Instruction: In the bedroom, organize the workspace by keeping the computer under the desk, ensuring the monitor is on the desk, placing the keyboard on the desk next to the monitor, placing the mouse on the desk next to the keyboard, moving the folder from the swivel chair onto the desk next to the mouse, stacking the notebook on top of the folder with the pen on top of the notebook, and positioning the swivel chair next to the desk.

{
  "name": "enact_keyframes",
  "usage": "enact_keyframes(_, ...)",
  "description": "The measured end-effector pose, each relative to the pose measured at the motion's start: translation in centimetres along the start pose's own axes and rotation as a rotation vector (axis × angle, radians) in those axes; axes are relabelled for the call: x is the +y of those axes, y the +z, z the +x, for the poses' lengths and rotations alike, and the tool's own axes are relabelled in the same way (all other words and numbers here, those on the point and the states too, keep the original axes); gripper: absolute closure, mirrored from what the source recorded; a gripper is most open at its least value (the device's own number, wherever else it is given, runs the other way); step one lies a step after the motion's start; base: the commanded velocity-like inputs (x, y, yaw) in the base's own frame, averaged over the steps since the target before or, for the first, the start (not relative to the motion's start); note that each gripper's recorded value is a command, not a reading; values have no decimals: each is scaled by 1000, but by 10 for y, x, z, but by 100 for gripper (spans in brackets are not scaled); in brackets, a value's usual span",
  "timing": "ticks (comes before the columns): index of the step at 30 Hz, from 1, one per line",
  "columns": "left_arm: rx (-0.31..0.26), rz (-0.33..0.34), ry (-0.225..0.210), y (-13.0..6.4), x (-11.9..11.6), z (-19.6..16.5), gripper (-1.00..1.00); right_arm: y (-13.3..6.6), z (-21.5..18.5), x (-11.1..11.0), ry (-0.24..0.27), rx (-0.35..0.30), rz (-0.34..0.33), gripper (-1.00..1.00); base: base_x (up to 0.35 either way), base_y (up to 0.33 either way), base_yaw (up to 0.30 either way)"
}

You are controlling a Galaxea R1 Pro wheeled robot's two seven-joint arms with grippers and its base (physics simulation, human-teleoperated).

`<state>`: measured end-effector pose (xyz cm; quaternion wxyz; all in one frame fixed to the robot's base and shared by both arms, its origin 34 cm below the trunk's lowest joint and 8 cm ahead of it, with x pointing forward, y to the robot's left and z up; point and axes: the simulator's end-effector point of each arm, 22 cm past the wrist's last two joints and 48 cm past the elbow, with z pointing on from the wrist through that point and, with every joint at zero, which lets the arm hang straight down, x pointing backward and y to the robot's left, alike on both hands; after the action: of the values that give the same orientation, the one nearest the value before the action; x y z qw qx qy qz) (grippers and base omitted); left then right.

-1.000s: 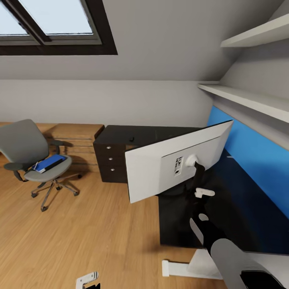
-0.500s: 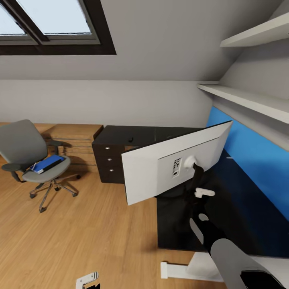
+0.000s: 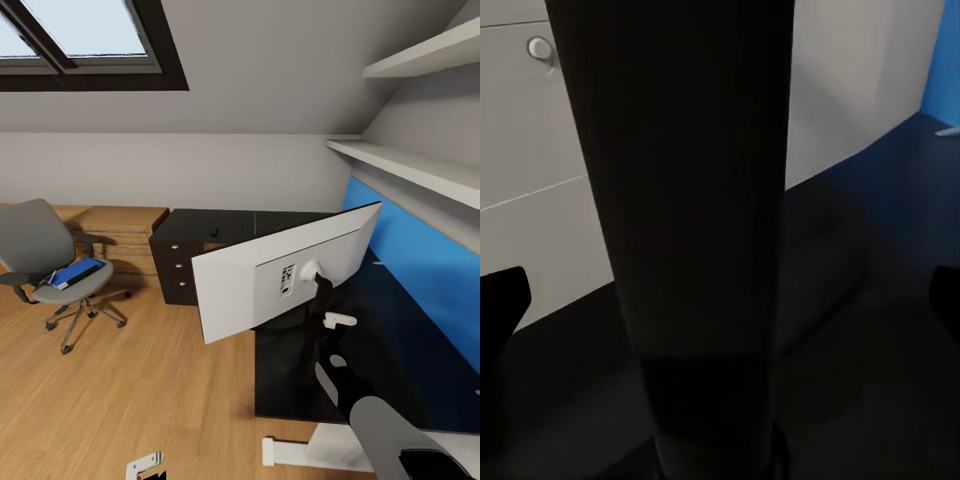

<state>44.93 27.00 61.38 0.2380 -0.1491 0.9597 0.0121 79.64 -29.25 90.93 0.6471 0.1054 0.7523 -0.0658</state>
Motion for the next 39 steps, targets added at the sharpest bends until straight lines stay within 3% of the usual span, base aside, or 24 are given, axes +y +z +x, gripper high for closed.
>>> enact_keyframes(39,0,-1,-2,0,0,0,-100,0,0,0,-2,-1,-1,-100,13,-1,0)
